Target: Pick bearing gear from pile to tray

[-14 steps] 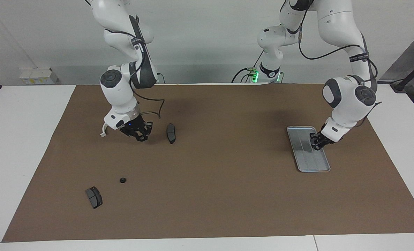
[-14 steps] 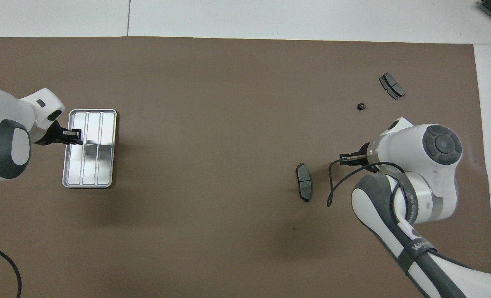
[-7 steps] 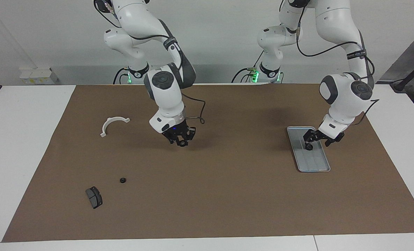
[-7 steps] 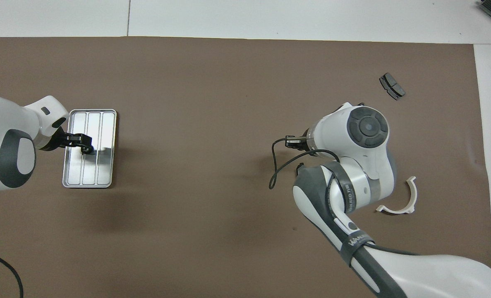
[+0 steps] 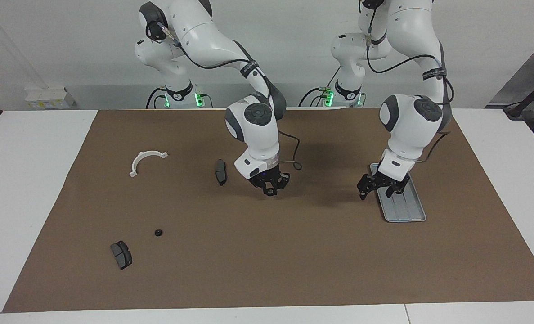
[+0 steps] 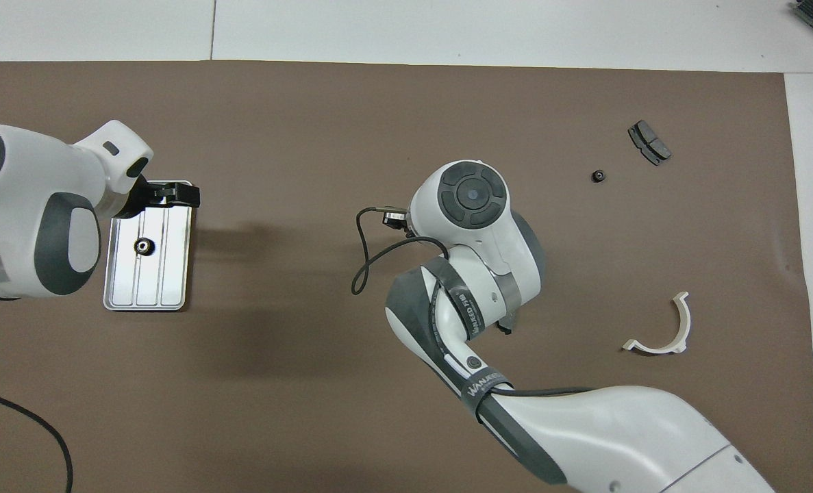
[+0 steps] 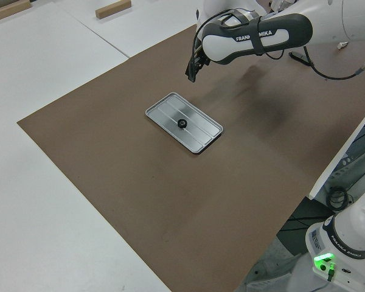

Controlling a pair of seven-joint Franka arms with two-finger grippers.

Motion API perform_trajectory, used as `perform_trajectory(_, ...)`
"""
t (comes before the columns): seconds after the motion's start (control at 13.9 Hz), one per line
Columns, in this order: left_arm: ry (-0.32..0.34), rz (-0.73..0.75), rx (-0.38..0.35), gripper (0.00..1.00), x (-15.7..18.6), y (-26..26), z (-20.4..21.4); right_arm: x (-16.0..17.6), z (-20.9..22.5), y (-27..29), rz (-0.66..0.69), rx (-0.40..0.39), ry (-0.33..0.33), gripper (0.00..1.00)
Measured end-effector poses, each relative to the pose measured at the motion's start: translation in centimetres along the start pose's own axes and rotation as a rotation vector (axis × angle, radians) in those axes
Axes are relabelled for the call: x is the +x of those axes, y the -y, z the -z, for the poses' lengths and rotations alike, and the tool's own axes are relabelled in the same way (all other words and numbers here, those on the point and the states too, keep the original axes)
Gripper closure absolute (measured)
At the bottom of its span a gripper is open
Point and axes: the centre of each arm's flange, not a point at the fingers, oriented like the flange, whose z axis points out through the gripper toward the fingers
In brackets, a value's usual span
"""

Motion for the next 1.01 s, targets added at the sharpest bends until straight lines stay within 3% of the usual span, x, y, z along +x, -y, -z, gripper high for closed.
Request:
perform_trajectory(0.29,-0.102,0.152,-0.1,0.07,-2.0,-7.5,-1.0,-1.4,-1.5,1.7,0.032,0.002,0.001,0.65)
perform_trajectory(0.5,-0.148,0.231,-0.17,0.12,-2.8,-11.1,-1.3,-1.1,-1.0,1.8,0.031,0.007,-0.01,0.39)
perform_trajectory(0.72,-0.154,0.242,-0.198,0.15,-2.5,-13.2,-2.2,2.1,1.4,-0.8,0.006,0.019,-0.047,0.04)
perform_trajectory(1.01,-0.138,0.196,-0.216,0.24,-3.7,-16.5,-3.3,7.6,7.1,-9.4,0.032,0.023,-0.099,0.0)
